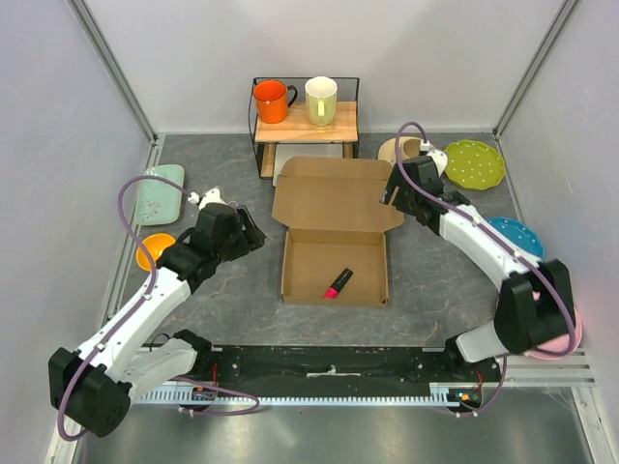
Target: Fold the paper box
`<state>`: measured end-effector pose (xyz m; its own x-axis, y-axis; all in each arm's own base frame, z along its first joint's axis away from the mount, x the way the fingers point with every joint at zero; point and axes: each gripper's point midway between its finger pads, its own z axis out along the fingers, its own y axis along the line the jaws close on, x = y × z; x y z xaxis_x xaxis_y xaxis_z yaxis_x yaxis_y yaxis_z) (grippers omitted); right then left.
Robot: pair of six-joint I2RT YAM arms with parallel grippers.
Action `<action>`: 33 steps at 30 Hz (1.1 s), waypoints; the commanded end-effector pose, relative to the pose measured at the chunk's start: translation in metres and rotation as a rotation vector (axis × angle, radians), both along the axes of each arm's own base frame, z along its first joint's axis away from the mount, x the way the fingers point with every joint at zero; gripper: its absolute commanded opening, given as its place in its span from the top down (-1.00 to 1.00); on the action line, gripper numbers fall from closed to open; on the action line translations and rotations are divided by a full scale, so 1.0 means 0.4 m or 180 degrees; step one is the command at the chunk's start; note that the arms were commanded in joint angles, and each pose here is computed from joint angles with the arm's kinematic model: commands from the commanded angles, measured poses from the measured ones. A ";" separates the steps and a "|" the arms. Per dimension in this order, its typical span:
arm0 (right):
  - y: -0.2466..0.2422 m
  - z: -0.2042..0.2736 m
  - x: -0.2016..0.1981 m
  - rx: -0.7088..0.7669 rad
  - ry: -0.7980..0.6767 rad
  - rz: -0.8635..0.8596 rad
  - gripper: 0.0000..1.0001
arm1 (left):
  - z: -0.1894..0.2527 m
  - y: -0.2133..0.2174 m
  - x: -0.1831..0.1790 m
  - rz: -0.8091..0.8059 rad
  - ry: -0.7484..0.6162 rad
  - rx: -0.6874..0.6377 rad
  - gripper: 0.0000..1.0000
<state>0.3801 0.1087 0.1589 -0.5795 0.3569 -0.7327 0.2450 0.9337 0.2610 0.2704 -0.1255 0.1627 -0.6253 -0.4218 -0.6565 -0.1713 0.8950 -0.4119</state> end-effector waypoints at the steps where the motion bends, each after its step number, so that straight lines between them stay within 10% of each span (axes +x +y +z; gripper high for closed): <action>1: 0.002 0.017 0.114 0.0073 -0.0218 -0.0089 -0.71 | -0.009 -0.025 -0.030 -0.0290 0.0029 -0.0136 -0.53; 33: 0.060 -0.192 0.226 0.0128 0.0132 0.0387 -0.13 | 0.017 0.050 -0.029 -0.0158 -0.0073 0.0213 -0.52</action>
